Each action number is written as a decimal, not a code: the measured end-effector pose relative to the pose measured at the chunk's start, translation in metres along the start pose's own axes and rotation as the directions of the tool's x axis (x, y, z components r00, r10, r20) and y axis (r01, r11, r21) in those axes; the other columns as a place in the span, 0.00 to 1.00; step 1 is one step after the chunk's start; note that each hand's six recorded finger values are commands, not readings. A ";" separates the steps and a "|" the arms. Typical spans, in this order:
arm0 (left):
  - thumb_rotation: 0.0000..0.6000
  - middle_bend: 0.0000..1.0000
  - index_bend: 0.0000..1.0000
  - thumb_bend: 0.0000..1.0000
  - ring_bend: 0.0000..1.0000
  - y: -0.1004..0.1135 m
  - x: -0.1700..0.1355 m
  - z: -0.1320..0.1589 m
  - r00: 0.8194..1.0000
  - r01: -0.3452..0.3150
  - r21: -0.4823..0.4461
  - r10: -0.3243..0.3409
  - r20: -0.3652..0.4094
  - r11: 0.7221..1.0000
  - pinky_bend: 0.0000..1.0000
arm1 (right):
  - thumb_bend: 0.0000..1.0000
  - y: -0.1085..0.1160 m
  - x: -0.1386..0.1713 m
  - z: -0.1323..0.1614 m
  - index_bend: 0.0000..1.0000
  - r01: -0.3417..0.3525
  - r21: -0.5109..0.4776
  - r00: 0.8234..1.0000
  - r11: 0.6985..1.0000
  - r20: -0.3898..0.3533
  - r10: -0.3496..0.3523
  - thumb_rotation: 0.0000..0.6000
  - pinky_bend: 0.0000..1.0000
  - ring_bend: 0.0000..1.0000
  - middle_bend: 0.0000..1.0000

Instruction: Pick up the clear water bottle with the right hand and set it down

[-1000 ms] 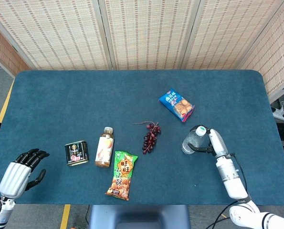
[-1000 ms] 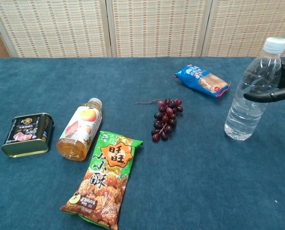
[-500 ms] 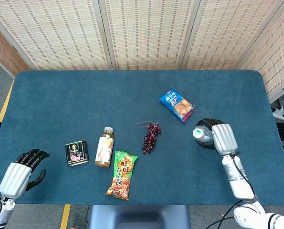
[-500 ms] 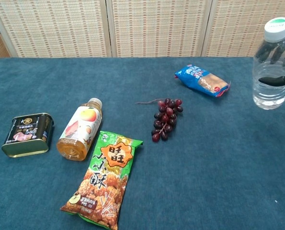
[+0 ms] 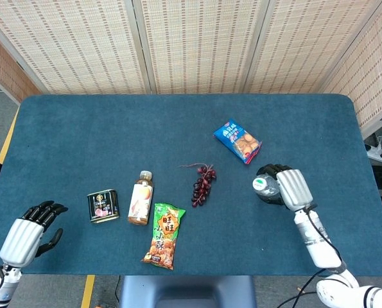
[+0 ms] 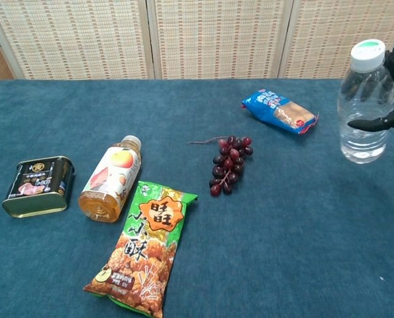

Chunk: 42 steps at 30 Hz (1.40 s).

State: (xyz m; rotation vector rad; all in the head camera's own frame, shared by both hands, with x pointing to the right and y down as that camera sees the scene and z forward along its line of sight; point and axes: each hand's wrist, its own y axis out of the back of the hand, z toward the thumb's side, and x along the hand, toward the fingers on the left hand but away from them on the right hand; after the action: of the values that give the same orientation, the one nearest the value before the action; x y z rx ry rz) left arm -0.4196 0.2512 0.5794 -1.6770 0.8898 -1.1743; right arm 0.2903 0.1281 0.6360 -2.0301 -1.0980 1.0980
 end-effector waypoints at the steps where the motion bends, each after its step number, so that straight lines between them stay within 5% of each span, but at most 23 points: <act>1: 1.00 0.27 0.26 0.40 0.20 0.000 0.000 0.000 1.000 0.000 0.000 0.000 0.001 1.000 0.34 | 0.46 -0.001 0.001 0.003 0.82 -0.015 -0.076 1.000 0.997 -0.017 0.014 1.00 0.49 0.59 0.73; 3: 1.00 0.27 0.26 0.40 0.20 0.000 0.000 0.000 1.000 -0.001 0.000 0.001 0.001 1.000 0.34 | 0.46 -0.002 0.002 0.008 0.82 -0.045 -0.231 0.998 0.972 -0.046 0.036 1.00 0.49 0.59 0.73; 7: 1.00 0.27 0.26 0.40 0.20 0.001 0.000 0.001 1.000 -0.003 0.000 0.003 0.002 1.000 0.34 | 0.46 -0.005 0.005 0.015 0.82 -0.113 -0.496 0.993 0.861 -0.093 0.076 1.00 0.49 0.59 0.73; 9: 1.00 0.27 0.26 0.40 0.20 0.000 0.000 0.000 1.000 -0.001 -0.001 0.001 -0.001 1.000 0.34 | 0.46 -0.006 0.006 0.012 0.82 -0.123 -0.559 0.992 0.820 -0.096 0.083 1.00 0.49 0.59 0.74; 12: 1.00 0.27 0.26 0.40 0.20 0.000 0.000 0.000 1.000 -0.001 -0.001 0.001 -0.001 1.000 0.34 | 0.46 -0.008 0.005 0.006 0.82 -0.114 -0.585 0.993 0.803 -0.087 0.078 1.00 0.49 0.59 0.74; 14: 1.00 0.27 0.26 0.40 0.20 0.000 0.000 0.000 1.000 0.000 -0.001 0.000 0.000 1.000 0.34 | 0.46 -0.008 0.004 0.002 0.82 -0.101 -0.565 0.995 0.819 -0.079 0.068 1.00 0.49 0.59 0.74; 17: 1.00 0.27 0.26 0.40 0.20 0.000 0.000 0.001 1.000 0.000 0.000 0.000 0.001 1.000 0.34 | 0.46 -0.008 0.002 -0.005 0.82 -0.065 -0.463 0.997 0.884 -0.065 0.039 1.00 0.49 0.59 0.74; 22: 1.00 0.27 0.26 0.40 0.20 0.000 0.000 0.000 1.000 0.002 -0.001 -0.002 -0.001 1.000 0.34 | 0.46 -0.008 0.000 -0.016 0.82 0.021 -0.055 0.999 0.998 -0.046 -0.024 1.00 0.49 0.59 0.74; 24: 1.00 0.27 0.26 0.40 0.20 0.000 0.000 0.000 1.000 0.002 0.000 -0.002 -0.001 1.000 0.34 | 0.46 -0.008 -0.001 -0.019 0.82 0.049 0.154 0.998 0.987 -0.043 -0.043 1.00 0.49 0.59 0.74; 27: 1.00 0.27 0.26 0.40 0.20 0.000 0.000 0.001 1.000 0.003 0.001 -0.003 0.001 1.000 0.34 | 0.46 -0.010 -0.001 -0.021 0.82 0.067 0.386 0.998 0.920 -0.043 -0.055 1.00 0.49 0.59 0.74; 30: 1.00 0.27 0.26 0.40 0.20 0.000 0.000 0.000 1.000 0.001 -0.001 -0.001 0.000 1.000 0.34 | 0.46 -0.013 0.000 -0.019 0.82 0.063 0.509 0.998 0.858 -0.048 -0.045 1.00 0.49 0.59 0.74; 33: 1.00 0.27 0.26 0.40 0.20 0.000 0.001 0.000 1.000 0.000 -0.003 0.000 -0.003 1.000 0.34 | 0.46 -0.017 0.001 -0.015 0.82 0.049 0.540 0.998 0.840 -0.060 -0.020 1.00 0.49 0.59 0.74; 35: 1.00 0.27 0.26 0.40 0.20 -0.003 0.004 -0.001 1.000 0.004 -0.004 -0.004 -0.008 1.000 0.34 | 0.46 -0.019 0.002 -0.012 0.82 0.037 0.519 0.997 0.854 -0.072 0.000 1.00 0.49 0.59 0.74; 38: 1.00 0.27 0.26 0.40 0.20 -0.011 0.008 -0.001 1.000 0.017 -0.006 -0.018 -0.015 1.000 0.34 | 0.46 -0.022 0.004 -0.006 0.82 0.007 0.417 0.995 0.909 -0.097 0.036 1.00 0.49 0.59 0.74; 42: 1.00 0.27 0.26 0.40 0.20 -0.012 0.011 -0.002 1.000 0.007 -0.006 -0.007 -0.017 1.000 0.34 | 0.46 -0.023 0.006 0.002 0.82 -0.072 0.118 0.987 0.990 -0.136 0.088 1.00 0.49 0.59 0.74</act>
State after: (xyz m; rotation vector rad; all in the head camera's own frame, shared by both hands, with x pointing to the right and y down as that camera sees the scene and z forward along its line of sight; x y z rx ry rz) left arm -0.4174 0.2451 0.5944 -1.6787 0.8999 -1.1937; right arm 0.2813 0.1448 0.6509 -2.0431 -0.8705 1.0154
